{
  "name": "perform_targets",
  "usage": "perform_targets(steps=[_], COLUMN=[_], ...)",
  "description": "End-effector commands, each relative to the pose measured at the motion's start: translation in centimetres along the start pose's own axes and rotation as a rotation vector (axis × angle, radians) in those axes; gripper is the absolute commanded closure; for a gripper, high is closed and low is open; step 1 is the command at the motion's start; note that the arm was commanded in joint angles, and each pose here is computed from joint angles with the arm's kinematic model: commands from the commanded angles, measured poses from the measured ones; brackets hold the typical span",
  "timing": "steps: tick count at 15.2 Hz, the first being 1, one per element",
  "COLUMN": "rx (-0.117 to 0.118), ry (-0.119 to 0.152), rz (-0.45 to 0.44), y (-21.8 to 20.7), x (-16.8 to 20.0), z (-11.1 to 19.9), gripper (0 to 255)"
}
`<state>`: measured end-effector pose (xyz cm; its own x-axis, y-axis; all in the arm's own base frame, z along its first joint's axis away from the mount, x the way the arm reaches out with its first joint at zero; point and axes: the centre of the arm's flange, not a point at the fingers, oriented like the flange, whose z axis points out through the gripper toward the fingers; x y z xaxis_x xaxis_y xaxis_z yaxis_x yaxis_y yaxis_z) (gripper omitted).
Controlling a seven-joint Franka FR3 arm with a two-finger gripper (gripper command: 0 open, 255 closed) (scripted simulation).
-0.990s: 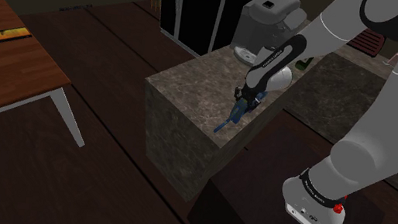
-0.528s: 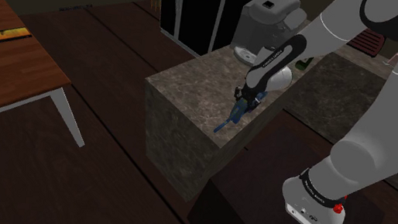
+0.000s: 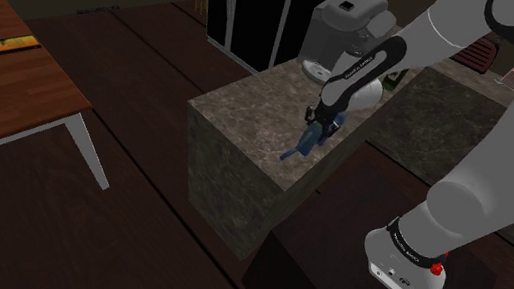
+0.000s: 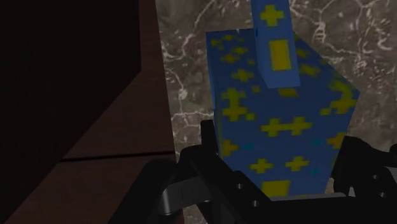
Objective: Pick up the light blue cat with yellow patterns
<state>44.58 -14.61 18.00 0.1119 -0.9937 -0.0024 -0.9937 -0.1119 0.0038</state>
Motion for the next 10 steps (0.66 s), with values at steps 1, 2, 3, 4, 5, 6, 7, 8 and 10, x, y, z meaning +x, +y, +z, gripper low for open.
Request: perform_targets(steps=[1,2,3,4,5,6,7,8,10], rx=[0.001,0.001,0.001,0.001,0.001,0.001,0.001,0.001,0.001], ry=[0.000,0.000,0.000,0.000,0.000,0.000,0.000,0.000,0.000], rz=[0.000,0.000,0.000,0.000,0.000,0.000,0.000,0.000,0.000], y=[0.0,0.0,0.0,0.0,0.0,0.0,0.0,0.0,0.0], x=[0.0,0.0,0.0,0.0,0.0,0.0,0.0,0.0,0.0], z=[-1.3,-1.8,-2.3,-2.8,-3.4,-3.9,-4.4,-5.0,-5.0], gripper=[255,255,255,255,255,255,255,255,255])
